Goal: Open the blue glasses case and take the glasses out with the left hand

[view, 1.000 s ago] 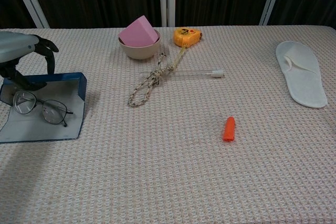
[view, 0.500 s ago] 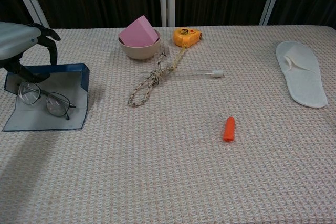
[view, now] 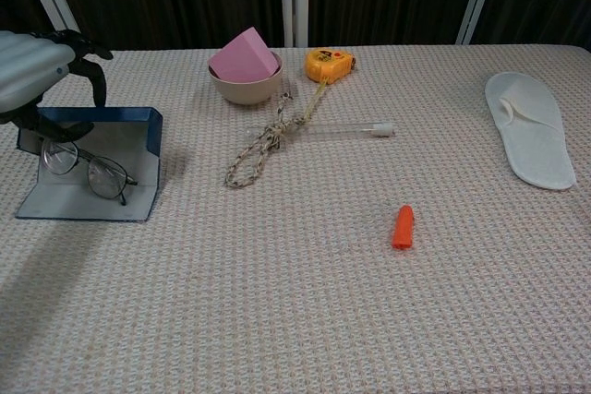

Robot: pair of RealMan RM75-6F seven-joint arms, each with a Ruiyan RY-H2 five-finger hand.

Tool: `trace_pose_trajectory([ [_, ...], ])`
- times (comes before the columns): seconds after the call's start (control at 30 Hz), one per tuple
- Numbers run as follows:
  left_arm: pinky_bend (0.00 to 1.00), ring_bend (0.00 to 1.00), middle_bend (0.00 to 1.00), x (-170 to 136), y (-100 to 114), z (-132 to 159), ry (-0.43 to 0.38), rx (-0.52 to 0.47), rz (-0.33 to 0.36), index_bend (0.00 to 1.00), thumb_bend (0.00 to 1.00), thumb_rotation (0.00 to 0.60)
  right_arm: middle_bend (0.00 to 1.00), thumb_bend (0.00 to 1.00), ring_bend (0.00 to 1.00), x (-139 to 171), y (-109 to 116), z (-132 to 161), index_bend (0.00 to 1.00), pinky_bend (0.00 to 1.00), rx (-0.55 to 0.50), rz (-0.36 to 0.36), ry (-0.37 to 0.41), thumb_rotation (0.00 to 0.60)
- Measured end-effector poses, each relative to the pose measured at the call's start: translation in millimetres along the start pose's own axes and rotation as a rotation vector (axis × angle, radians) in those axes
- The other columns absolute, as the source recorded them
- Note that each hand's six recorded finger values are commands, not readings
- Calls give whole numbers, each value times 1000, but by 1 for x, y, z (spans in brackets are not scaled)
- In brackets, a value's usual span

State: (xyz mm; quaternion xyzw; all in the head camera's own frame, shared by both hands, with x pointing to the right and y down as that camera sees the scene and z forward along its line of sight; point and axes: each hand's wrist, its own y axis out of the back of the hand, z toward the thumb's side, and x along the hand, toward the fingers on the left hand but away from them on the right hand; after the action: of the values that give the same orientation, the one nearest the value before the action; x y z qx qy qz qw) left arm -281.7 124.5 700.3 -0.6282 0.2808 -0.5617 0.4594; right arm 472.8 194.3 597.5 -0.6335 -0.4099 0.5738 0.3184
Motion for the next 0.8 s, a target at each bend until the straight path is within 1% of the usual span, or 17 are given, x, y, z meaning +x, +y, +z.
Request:
trace_pose_trajectory([
  [0.07, 118, 5, 101, 0, -1, -1, -4, 9, 17, 550, 370, 600, 0, 217, 0, 0, 0, 0, 0, 0, 1, 1, 0, 600],
  [0.17, 118, 5, 101, -1, -4, -6, 17, -3, 19, 551, 370, 600, 0, 217, 0, 0, 0, 1, 0, 0, 2, 2, 1, 600],
  [0.3, 118, 5, 101, -2, -9, -9, 47, -27, -17, 551, 369, 600, 0, 216, 0, 0, 0, 1, 0, 0, 1, 1, 1, 600],
  [0.47, 119, 5, 101, -3, -6, -4, 24, -15, -17, 551, 369, 600, 0, 217, 0, -1, 0, 2, 0, 0, 4, 4, 4, 600],
  [0.57, 119, 5, 101, -2, -9, -6, 39, -17, -41, 546, 369, 600, 0, 217, 0, 0, 0, 1, 0, 0, 1, 3, 2, 600],
  [0.6, 119, 5, 101, -2, -10, -8, 46, -20, -52, 526, 369, 600, 0, 217, 0, 0, 0, 1, 0, 0, 1, 2, 1, 600],
  [0.67, 119, 5, 101, -2, -13, -11, 59, -28, -72, 432, 369, 600, 0, 217, 0, 0, 0, 0, 0, 0, 1, 3, -1, 600],
  [0.73, 119, 5, 100, -1, -13, -13, 65, -34, -82, 240, 359, 600, 0, 217, 0, 0, 0, 0, 0, 0, 3, 5, 1, 600],
  [0.8, 120, 5, 97, -1, -13, -14, 66, -39, -86, 86, 318, 600, 0, 217, 0, 0, 0, 1, 0, 0, 4, 5, 2, 600],
])
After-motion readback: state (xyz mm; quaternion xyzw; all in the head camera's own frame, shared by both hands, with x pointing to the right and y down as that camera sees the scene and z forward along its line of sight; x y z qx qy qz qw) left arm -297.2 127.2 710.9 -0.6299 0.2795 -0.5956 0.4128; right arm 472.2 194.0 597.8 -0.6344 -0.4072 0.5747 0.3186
